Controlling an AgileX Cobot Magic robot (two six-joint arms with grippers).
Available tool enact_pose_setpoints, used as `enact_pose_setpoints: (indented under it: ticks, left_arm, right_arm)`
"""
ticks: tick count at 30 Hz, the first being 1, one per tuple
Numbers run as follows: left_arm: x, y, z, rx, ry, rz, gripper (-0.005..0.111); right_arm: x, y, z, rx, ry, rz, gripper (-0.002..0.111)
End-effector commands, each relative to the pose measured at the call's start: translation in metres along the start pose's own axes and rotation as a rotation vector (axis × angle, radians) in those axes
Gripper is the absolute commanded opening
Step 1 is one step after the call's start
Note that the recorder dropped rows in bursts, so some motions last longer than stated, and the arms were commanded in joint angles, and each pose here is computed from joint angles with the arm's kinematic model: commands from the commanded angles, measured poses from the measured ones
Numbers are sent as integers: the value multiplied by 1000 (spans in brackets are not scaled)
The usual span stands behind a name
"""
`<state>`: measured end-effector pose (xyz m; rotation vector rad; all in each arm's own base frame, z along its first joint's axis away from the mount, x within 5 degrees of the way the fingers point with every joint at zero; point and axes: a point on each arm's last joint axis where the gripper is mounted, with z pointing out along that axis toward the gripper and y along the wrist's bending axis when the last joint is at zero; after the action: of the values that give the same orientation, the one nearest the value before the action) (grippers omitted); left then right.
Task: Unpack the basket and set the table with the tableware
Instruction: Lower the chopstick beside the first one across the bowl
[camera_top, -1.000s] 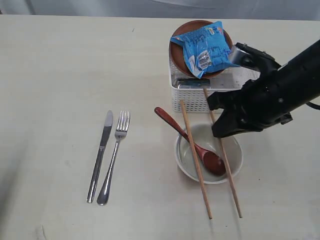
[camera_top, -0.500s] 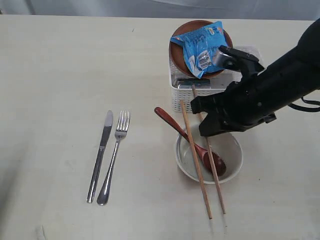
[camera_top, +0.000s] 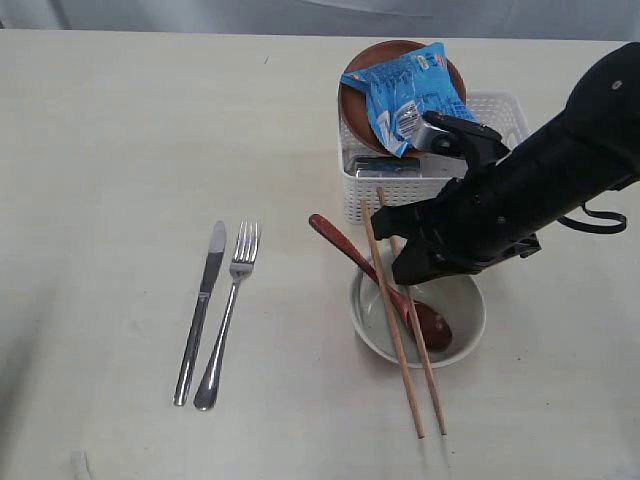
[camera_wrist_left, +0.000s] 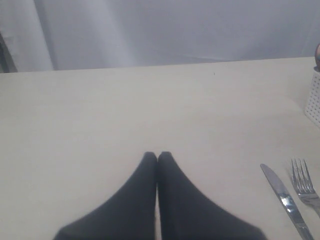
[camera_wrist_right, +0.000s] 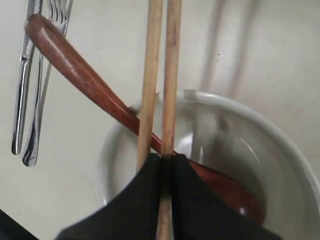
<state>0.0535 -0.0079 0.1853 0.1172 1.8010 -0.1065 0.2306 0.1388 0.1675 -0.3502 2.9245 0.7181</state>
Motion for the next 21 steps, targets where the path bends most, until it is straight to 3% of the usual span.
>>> enact_pose_setpoints:
  ticks: [1, 12, 14, 18, 21]
  left_arm:
    - [1, 0, 0, -3, -1, 5, 0]
    - [1, 0, 0, -4, -1, 8, 0]
    - [1, 0, 0, -4, -1, 8, 0]
    - [1, 0, 0, -4, -1, 8, 0]
    - [1, 0, 0, -4, -1, 8, 0]
  right_arm:
    - [-3, -1, 1, 3, -11, 1, 0]
    - [-4, -4, 7, 13, -1, 11, 0]
    - [-4, -4, 7, 13, -1, 11, 7]
    - [-4, -4, 7, 13, -1, 11, 34]
    - [-5, -4, 7, 14, -4, 7, 40]
